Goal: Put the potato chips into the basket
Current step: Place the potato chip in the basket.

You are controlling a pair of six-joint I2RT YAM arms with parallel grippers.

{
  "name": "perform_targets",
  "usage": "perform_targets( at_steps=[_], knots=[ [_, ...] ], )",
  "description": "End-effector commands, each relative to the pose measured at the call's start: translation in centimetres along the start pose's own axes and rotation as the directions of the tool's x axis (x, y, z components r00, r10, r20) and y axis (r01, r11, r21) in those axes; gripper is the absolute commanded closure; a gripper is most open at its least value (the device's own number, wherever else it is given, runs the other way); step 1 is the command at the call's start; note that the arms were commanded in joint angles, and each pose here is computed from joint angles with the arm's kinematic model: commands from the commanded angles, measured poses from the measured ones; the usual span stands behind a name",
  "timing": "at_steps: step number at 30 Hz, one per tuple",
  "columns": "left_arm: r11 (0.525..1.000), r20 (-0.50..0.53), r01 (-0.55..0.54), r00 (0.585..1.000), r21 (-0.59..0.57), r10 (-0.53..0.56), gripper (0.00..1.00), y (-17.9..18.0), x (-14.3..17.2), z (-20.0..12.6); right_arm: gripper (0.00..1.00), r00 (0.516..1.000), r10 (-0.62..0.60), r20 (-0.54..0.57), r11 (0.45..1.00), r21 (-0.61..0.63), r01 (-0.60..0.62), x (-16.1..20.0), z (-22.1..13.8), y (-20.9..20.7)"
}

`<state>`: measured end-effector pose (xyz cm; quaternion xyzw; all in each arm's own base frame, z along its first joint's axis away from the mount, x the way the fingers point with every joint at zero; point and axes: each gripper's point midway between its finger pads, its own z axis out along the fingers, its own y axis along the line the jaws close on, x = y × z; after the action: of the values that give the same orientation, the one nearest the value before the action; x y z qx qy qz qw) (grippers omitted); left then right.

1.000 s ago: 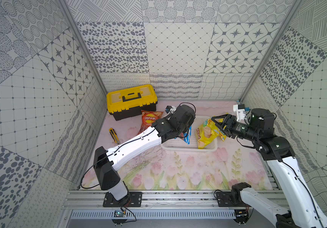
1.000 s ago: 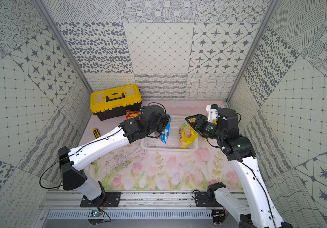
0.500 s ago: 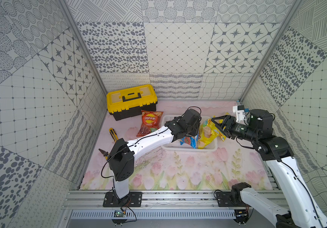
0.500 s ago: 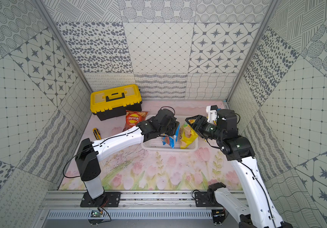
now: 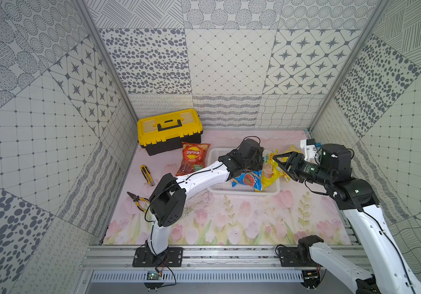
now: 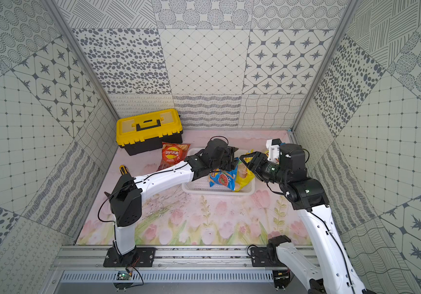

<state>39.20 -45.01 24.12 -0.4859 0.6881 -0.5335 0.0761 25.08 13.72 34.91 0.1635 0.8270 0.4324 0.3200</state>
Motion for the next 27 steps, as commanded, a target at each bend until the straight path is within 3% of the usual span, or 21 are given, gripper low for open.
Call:
perform_targets(
  at_steps=[1,7,13,16,19,21,23,27],
  knots=[
    [0.993,-0.126,0.074,0.99,0.091,-0.063,0.02,-3.9,3.0,-1.7,0.43,0.998,-0.045,0.038,0.999,-0.013,0.046,-0.6,-0.6,0.5],
    [0.986,-0.108,-0.035,0.993,0.161,0.053,0.01,-7.0,4.1,-7.4,0.42,0.991,-0.097,0.092,0.995,-0.024,0.1,-1.3,-1.8,1.5],
    [0.935,0.01,-0.322,0.946,0.15,0.325,0.01,-9.1,3.0,-14.6,0.44,0.99,-0.113,0.085,0.994,0.007,0.113,-1.4,-1.3,0.8],
    [0.853,0.061,-0.522,0.852,0.019,0.52,0.09,-7.9,1.0,-16.9,0.49,0.994,-0.109,0.029,0.991,0.084,0.106,-1.1,0.0,-0.9],
    [0.698,0.091,-0.683,0.697,-0.216,0.711,0.16,-5.2,-2.6,-18.0,0.5,0.99,-0.136,-0.025,0.977,0.16,0.139,-0.9,1.1,-2.2],
    [0.601,0.057,-0.72,0.623,-0.346,0.78,0.2,-3.1,-5.0,-17.7,0.49,0.986,-0.156,-0.059,0.966,0.199,0.165,-0.7,1.9,-2.8],
    [0.533,0.01,-0.719,0.591,-0.446,0.807,0.25,-1.0,-7.5,-17.0,0.49,0.982,-0.165,-0.092,0.958,0.22,0.182,-0.4,3.0,-3.2],
    [0.477,-0.048,-0.697,0.589,-0.536,0.807,0.29,2.0,-10.9,-15.2,0.47,0.964,-0.203,-0.17,0.923,0.297,0.246,1.1,5.3,-3.8]
  ],
)
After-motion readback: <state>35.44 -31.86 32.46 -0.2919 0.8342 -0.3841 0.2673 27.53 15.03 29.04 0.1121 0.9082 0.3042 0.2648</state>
